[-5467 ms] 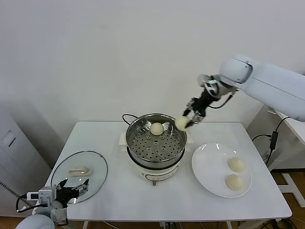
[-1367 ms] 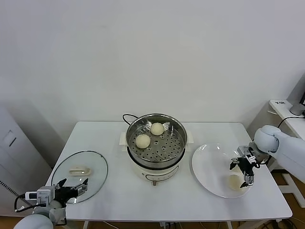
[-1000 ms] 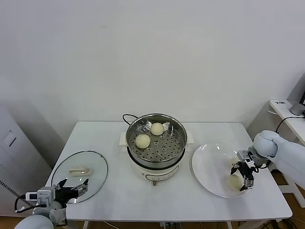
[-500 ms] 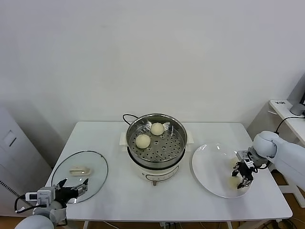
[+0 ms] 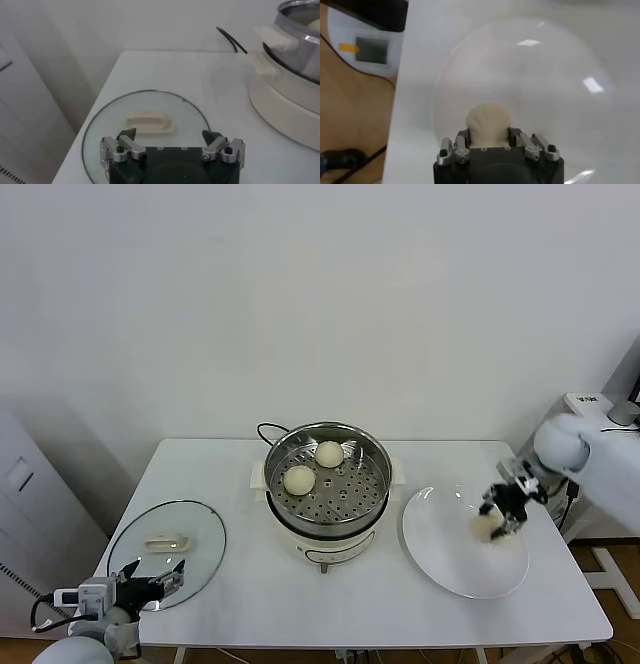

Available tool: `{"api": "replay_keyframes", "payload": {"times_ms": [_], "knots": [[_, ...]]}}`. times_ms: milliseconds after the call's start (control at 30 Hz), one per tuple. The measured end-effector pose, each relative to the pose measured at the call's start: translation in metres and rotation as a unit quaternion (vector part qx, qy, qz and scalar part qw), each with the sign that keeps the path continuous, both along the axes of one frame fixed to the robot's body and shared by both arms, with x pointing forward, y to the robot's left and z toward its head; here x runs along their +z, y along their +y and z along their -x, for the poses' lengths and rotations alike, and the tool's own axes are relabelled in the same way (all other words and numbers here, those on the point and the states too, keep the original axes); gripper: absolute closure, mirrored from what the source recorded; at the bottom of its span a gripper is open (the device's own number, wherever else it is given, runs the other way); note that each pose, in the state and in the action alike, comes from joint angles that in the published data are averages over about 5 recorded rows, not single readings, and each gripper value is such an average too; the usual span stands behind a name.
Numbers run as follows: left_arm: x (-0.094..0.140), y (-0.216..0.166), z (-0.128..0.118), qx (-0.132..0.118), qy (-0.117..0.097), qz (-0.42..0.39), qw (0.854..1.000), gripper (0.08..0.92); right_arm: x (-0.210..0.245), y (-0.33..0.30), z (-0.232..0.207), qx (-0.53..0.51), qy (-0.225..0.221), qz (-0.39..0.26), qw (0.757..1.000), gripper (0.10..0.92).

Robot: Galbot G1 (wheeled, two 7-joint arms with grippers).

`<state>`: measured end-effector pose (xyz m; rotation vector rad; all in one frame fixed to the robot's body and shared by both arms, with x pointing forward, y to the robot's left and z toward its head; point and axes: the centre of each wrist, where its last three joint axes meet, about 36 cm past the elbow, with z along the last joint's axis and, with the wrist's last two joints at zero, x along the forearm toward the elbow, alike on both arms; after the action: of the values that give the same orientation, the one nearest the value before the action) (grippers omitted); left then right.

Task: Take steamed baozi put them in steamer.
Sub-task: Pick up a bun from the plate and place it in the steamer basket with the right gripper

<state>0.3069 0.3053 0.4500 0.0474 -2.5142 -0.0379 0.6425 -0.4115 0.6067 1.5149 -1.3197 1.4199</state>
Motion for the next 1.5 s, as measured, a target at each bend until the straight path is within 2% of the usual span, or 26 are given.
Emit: {"api": "replay_keyframes", "payload": {"times_ms": [333,600,833,1100,1500], "knots": [[0.0,0.001,-0.001,-0.002,0.001,-0.001,1.0,0.177,0.089,0.094,-0.042,0.145,-0.076,-0.043,0.986,0.532],[-0.002,-0.001,-0.002,-0.005,0.002,0.002,1.0,0.177,0.117,0.189,-0.064,0.295,-0.103,-0.05,0.949,0.53],[-0.001,-0.001,-0.002,-0.005,0.001,0.003,1.0,0.177,0.113,0.26,-0.062,0.428,-0.108,-0.041,0.896,0.53],[0.0,-0.002,-0.001,-0.005,0.0,0.004,1.0,0.177,0.094,0.303,-0.046,0.536,-0.102,-0.018,0.838,0.531],[0.0,-0.003,-0.001,-0.003,-0.002,0.006,1.0,0.177,0.052,0.34,-0.023,0.623,-0.085,0.021,0.778,0.531]]}}
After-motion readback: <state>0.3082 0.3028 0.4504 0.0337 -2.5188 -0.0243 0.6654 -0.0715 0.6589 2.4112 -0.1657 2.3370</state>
